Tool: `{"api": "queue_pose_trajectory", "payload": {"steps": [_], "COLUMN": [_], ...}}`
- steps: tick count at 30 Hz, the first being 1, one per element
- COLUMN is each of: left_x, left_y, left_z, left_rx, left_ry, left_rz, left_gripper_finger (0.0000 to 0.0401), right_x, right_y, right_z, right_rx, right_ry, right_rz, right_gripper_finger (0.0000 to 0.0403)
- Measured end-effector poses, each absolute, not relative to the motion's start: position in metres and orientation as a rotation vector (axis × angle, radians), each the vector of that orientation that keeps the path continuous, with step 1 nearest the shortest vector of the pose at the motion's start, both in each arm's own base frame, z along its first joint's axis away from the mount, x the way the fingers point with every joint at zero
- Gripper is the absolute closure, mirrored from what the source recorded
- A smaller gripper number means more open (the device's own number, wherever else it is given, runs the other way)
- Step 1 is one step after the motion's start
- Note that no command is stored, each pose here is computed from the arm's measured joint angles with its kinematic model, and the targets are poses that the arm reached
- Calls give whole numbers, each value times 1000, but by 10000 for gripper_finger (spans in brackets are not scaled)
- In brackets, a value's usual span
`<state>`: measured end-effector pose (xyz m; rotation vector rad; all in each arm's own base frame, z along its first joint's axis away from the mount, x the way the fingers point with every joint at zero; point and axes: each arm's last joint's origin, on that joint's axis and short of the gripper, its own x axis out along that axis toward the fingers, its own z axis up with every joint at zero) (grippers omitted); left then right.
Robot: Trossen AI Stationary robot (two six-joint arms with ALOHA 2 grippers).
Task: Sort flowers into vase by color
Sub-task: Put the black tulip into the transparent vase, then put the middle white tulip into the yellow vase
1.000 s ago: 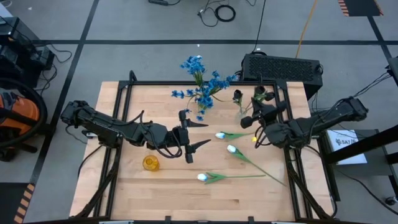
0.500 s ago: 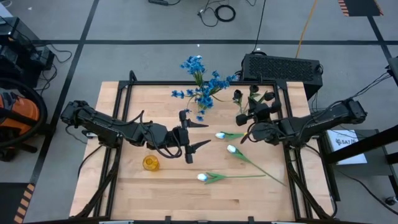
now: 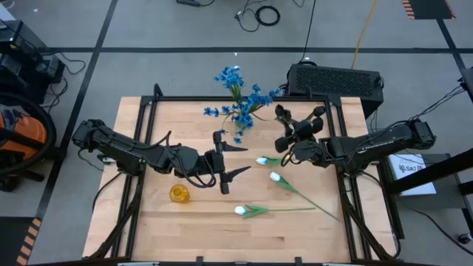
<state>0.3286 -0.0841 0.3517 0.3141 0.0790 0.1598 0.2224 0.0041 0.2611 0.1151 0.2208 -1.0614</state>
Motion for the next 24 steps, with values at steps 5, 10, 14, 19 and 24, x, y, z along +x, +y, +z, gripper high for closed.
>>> {"api": "queue_pose_trajectory", "payload": {"steps": [5, 10, 14, 19, 24], "left_x": [329, 329, 329, 329, 329], "left_y": [-84, -84, -84, -84, -84], "left_z": [351, 351, 351, 351, 351], "left_rx": [315, 315, 316, 317, 316], "left_ry": [82, 82, 86, 86, 87], "left_rz": [159, 159, 159, 159, 159], "left_gripper_finger": [147, 147, 147, 147, 147], "right_x": [218, 204, 193, 186, 179], "right_y": [5, 4, 6, 11, 16], "right_z": [264, 264, 268, 274, 278], "right_rx": [111, 129, 181, 218, 219], "right_ry": [249, 281, 301, 298, 316], "right_rz": [-1018, -1026, -974, -902, -824], "right_gripper_finger": [271, 239, 218, 194, 175]}}
